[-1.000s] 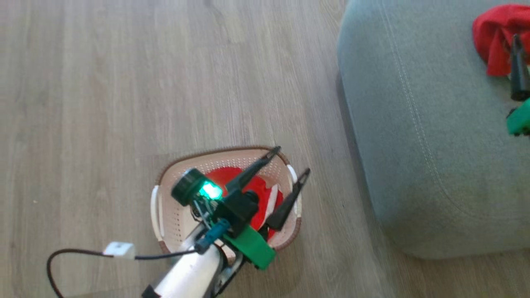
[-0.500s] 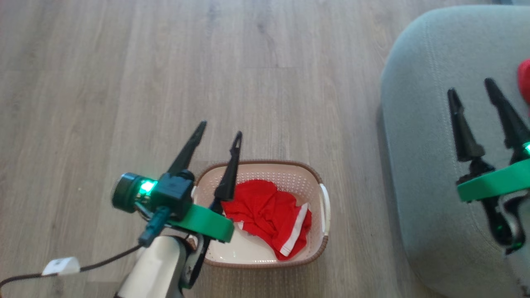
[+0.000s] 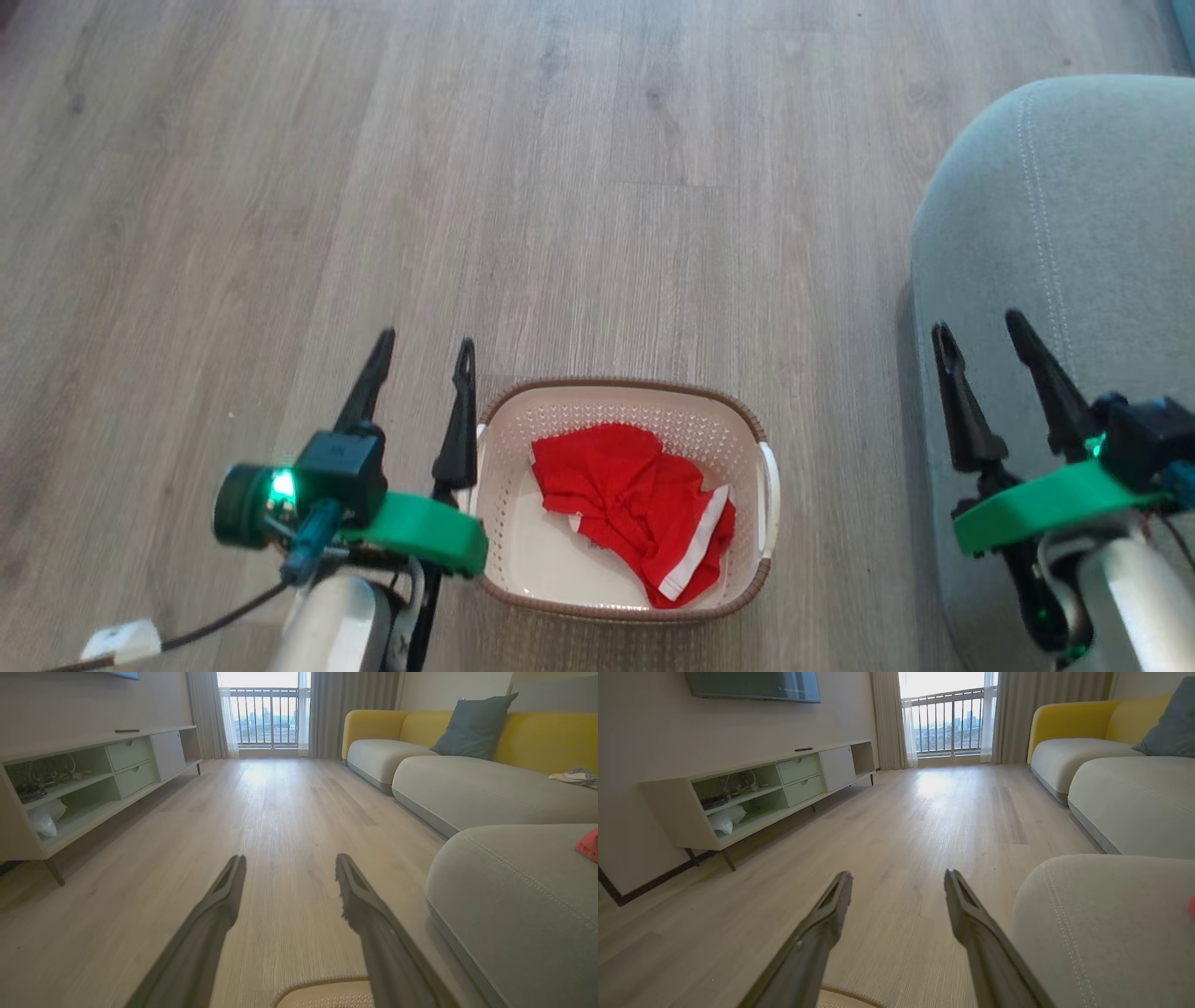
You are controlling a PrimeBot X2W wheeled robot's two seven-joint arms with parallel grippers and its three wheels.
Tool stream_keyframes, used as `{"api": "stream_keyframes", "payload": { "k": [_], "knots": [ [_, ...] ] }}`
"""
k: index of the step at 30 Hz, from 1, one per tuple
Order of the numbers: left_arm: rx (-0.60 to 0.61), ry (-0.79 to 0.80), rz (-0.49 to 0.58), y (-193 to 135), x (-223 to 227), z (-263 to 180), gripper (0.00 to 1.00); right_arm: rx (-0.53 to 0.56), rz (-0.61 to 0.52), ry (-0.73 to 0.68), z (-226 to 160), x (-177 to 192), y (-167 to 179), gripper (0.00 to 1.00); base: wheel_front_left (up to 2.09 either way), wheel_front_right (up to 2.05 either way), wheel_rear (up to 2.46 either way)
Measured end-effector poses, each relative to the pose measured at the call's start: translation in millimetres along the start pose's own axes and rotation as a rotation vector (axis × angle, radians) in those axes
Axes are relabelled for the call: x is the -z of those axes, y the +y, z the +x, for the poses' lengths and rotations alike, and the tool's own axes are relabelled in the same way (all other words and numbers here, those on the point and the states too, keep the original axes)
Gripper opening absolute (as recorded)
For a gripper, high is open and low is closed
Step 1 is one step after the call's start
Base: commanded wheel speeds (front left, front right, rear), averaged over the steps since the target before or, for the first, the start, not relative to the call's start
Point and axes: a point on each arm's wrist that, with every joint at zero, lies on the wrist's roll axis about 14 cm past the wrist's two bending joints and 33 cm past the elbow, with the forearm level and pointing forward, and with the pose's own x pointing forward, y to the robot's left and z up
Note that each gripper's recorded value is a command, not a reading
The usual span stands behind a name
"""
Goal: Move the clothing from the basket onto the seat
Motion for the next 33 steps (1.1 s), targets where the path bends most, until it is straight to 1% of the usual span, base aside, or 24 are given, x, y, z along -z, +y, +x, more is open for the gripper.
{"api": "stream_keyframes", "payload": {
  "k": [5,10,14,17,33],
  "knots": [
    [-0.021,0.073,-0.007,6,22,-11,1.00,0.055,0.007,0.061,-11,23,-6,1.00,0.00,0.00,0.00],
    [-0.021,0.099,-0.008,5,30,-13,1.00,0.087,0.008,0.079,-12,32,-7,1.00,0.00,0.00,0.00],
    [-0.010,0.113,-0.007,2,34,-14,1.00,0.114,0.009,0.108,-21,41,-11,1.00,0.00,0.00,0.00],
    [-0.002,0.112,-0.009,-1,34,-14,1.00,0.127,0.001,0.108,-23,41,-16,1.00,0.00,0.00,0.00],
    [0.011,0.103,-0.011,-5,31,-14,1.00,0.128,-0.001,0.097,-24,36,-15,1.00,0.00,0.00,0.00]
  ]
}}
